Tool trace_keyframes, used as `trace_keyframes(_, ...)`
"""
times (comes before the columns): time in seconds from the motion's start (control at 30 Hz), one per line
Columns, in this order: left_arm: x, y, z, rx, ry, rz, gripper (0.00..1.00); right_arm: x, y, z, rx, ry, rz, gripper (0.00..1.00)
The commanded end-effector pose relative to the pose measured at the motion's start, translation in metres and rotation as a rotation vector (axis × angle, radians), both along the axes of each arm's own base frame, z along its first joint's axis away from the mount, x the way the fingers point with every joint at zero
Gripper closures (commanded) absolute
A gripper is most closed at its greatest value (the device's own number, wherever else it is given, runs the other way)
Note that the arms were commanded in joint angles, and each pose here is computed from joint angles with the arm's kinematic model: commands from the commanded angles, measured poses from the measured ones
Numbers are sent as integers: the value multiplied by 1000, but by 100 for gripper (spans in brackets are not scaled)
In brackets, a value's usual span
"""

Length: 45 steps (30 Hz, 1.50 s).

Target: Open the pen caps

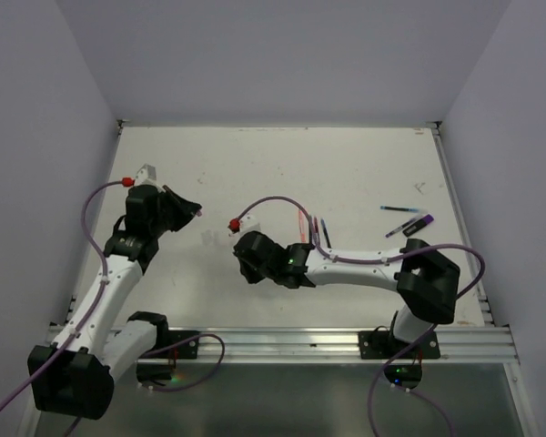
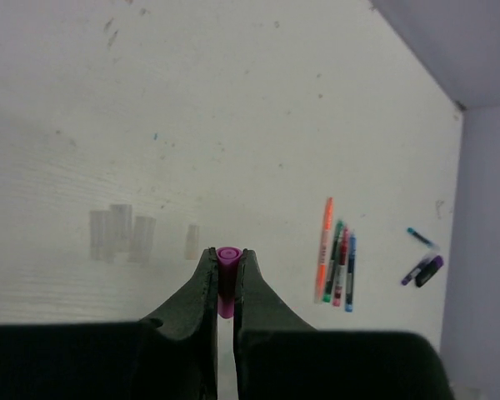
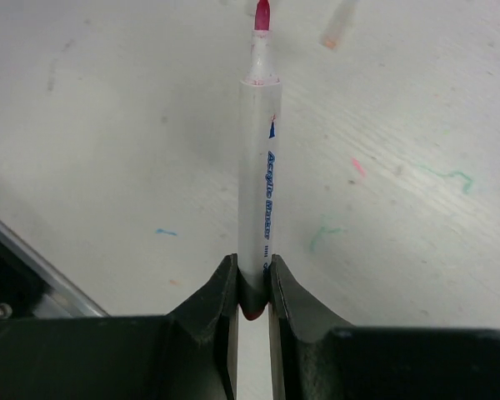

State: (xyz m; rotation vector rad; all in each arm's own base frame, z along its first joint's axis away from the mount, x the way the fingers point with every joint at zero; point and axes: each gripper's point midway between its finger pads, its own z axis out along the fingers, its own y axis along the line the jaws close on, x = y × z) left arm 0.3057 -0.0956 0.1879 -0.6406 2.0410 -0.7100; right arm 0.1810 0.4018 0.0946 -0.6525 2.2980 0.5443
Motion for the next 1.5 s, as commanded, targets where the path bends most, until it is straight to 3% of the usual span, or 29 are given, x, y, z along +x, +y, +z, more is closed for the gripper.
trace_keyframes(0.0,-5,20,-40,199,120,-21,100,29,-48,19,6,-24,-107,100)
trace_keyframes(0.13,-14,27,-96,302,247,-78,100,71,-124,14,-11,1,-259,100)
trace_keyframes(0.27,-21,25,-130,304,304,-111,100,93,-176,11,-41,24,-340,100)
trace_keyframes(0.5,-8,26,-148,333,339,-124,100,116,-228,-3,-40,131,-431,100)
trace_keyframes(0.87,9,31,-163,376,380,-119,99,125,-253,-39,-77,229,-482,93)
trace_keyframes(1.27,12,41,-164,408,394,-63,73,121,-257,-64,-85,308,-454,85)
trace_keyframes(1.47,15,40,-161,403,386,-68,69,119,-257,-73,-97,327,-442,80)
